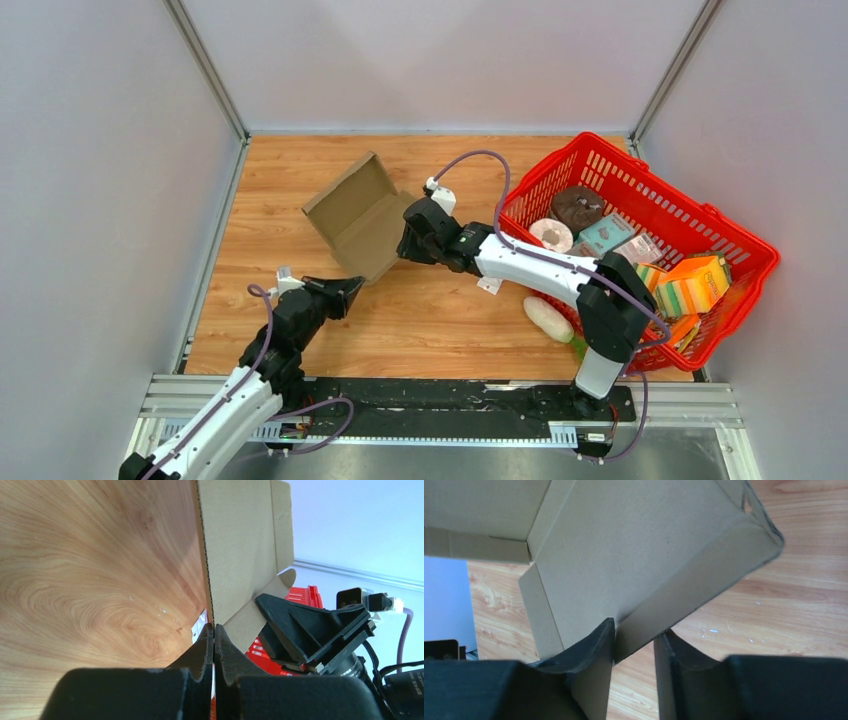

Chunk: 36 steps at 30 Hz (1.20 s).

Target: Fold the paper box

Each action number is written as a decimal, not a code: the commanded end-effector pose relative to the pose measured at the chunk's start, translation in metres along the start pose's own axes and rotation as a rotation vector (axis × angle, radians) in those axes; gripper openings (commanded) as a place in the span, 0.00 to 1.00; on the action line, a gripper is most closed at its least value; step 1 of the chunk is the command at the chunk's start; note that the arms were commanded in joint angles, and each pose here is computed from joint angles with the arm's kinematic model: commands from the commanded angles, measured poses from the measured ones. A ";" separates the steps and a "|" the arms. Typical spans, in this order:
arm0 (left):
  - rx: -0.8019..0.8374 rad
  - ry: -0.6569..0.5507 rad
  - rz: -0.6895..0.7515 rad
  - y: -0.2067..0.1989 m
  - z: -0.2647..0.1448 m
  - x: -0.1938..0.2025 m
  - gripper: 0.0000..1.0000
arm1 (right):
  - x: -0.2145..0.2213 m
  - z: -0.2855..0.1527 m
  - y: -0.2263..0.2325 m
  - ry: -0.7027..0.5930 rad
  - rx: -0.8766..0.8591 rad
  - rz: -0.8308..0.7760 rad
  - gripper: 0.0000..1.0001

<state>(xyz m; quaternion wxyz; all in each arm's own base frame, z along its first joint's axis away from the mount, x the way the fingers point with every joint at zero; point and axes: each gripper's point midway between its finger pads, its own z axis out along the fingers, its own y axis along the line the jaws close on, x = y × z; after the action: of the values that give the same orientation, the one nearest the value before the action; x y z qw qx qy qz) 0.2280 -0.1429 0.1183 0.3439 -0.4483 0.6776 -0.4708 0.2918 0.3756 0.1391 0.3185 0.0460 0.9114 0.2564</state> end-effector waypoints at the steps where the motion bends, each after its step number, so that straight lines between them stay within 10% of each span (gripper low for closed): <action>1: 0.064 0.017 -0.027 -0.014 -0.002 0.002 0.00 | -0.034 -0.001 0.026 -0.117 -0.042 0.080 0.31; 4: 0.084 0.037 -0.020 -0.015 -0.003 0.006 0.01 | -0.042 -0.002 0.026 -0.151 -0.030 0.081 0.17; 11: 0.178 0.157 0.004 -0.026 -0.016 0.026 0.48 | -0.079 -0.015 0.025 -0.264 0.042 -0.092 0.00; 18: 0.375 0.275 0.280 -0.081 -0.063 0.047 0.46 | -0.122 -0.028 0.022 -0.258 0.074 -0.562 0.00; 27: 0.052 0.040 0.941 -0.125 -0.092 -0.020 0.46 | -0.101 -0.043 0.019 0.031 -0.127 -1.127 0.00; 36: 0.082 -0.026 1.334 -0.177 -0.029 -0.032 0.54 | -0.074 -0.043 0.015 0.329 -0.353 -1.192 0.00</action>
<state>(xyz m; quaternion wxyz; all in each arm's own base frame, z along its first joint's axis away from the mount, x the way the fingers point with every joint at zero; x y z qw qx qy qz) 0.2337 -0.1298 0.2987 0.5485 -0.0301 0.7951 -0.2571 0.3428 0.3615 0.2205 0.3323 -0.5064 0.7850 0.1303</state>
